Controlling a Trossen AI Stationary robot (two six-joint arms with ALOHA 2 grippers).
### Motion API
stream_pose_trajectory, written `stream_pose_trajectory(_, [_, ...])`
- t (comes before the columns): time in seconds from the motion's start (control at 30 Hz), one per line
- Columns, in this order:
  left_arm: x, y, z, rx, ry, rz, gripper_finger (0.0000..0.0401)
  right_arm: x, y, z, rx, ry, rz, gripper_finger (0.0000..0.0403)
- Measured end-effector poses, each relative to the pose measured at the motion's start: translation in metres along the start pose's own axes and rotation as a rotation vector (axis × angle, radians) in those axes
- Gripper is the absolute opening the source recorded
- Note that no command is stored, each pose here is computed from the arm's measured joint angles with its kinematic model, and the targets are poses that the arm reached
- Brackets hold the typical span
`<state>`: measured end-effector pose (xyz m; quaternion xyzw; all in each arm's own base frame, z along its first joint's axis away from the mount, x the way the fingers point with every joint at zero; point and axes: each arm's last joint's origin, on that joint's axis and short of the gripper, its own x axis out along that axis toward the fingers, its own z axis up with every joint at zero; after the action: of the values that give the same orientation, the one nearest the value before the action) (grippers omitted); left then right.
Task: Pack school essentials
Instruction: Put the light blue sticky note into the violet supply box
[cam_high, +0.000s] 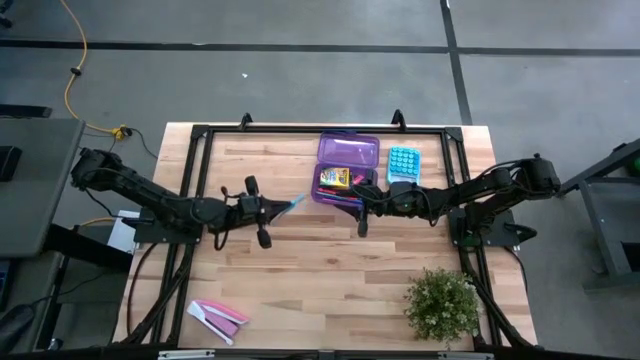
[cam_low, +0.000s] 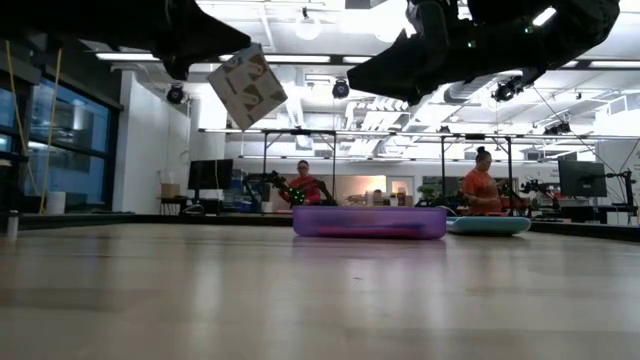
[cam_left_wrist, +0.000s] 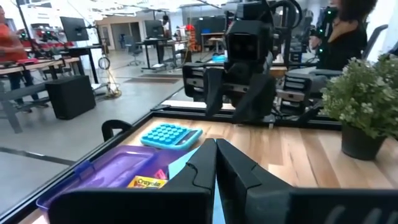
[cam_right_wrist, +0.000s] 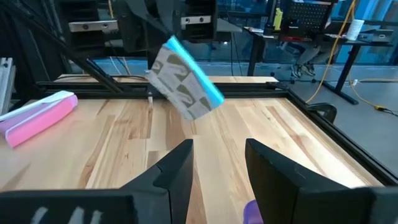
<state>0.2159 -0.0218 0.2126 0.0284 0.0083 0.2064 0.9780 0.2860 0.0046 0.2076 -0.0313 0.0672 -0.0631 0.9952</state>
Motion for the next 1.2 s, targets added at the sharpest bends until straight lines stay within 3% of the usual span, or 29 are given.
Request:
stream_pose_trajectory(0.37, [0.026,0.030,-0.003,-0.008,-0.015,0.032,0.0000,-0.003,-0.001,0.007,-0.034,-0.032,0.004,0.0140])
stream_pose_trajectory(0.63, [0.085,0.053,-0.001,0.027,0.024,0.036,0.0000,-0.005,-0.001,0.009,-0.056,-0.037,0.002,0.0140])
stream_pose_trajectory(0.93, [0.148,0.052,-0.025,0.020,0.112,-0.023,0.0000,-0.005,-0.001,0.009,-0.057,-0.034,-0.002,0.0140])
stream_pose_trajectory(1.07, [0.153,0.047,-0.030,0.040,0.125,-0.022,0.0000,-0.005,-0.001,0.008,-0.058,-0.032,-0.002,0.0140])
stream_pose_trajectory(1.2, [0.143,0.046,-0.011,0.082,0.138,-0.005,0.0000,-0.005,-0.001,0.008,-0.077,-0.029,-0.003,0.0140])
